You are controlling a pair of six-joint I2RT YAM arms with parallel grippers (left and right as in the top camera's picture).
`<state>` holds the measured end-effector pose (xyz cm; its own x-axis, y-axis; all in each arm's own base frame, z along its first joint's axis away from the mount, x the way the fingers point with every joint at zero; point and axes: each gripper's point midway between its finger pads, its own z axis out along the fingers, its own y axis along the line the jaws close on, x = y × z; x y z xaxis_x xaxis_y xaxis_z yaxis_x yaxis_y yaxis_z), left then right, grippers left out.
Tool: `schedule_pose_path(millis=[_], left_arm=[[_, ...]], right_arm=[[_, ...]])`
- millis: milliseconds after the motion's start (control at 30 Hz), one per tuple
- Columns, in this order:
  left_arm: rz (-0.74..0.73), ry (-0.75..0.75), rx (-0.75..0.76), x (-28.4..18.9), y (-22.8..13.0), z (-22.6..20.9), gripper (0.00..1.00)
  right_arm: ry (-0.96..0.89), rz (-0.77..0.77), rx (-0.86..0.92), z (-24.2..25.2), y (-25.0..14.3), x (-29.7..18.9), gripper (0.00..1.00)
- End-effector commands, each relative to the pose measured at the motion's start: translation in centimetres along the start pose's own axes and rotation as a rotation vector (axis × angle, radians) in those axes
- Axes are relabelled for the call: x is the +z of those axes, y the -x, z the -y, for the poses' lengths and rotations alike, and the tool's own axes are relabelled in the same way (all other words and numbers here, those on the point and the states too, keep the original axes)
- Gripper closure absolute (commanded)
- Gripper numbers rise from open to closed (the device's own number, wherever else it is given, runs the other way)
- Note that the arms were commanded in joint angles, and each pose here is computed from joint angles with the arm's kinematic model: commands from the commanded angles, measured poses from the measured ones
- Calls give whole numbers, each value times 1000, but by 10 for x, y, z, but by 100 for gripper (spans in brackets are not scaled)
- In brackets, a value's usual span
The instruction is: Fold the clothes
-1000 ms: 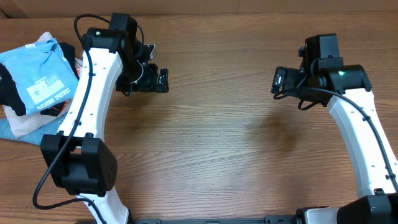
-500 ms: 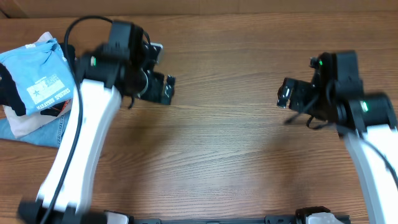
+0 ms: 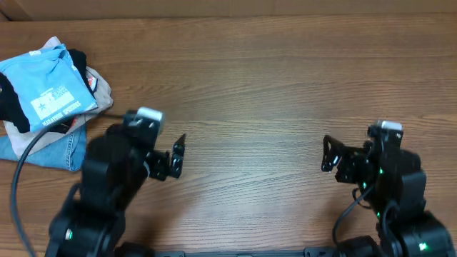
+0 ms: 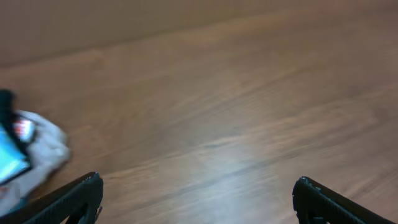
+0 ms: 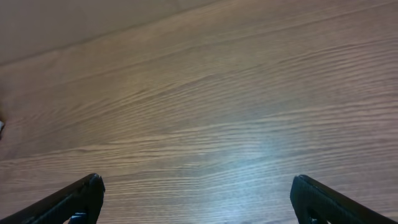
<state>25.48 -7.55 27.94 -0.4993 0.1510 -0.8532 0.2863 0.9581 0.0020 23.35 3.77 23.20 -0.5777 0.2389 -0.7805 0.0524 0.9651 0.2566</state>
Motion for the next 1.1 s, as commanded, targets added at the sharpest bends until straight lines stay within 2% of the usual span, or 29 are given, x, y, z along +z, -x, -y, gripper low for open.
schedule_pose_path(millis=[0, 333, 833, 1067], left_arm=[[11, 121, 20, -2, -10, -20, 0], [-92, 137, 27, 7, -33, -23, 0], [-171, 136, 32, 23, -45, -23, 0], [-212, 135, 34, 32, -51, -23, 0]], right_arm=[[-26, -6, 4, 6, -7, 3, 0], [-58, -94, -3, 14, -28, 3, 0], [-58, -93, -3, 14, -28, 3, 0], [-93, -28, 42, 28, -22, -9, 0]])
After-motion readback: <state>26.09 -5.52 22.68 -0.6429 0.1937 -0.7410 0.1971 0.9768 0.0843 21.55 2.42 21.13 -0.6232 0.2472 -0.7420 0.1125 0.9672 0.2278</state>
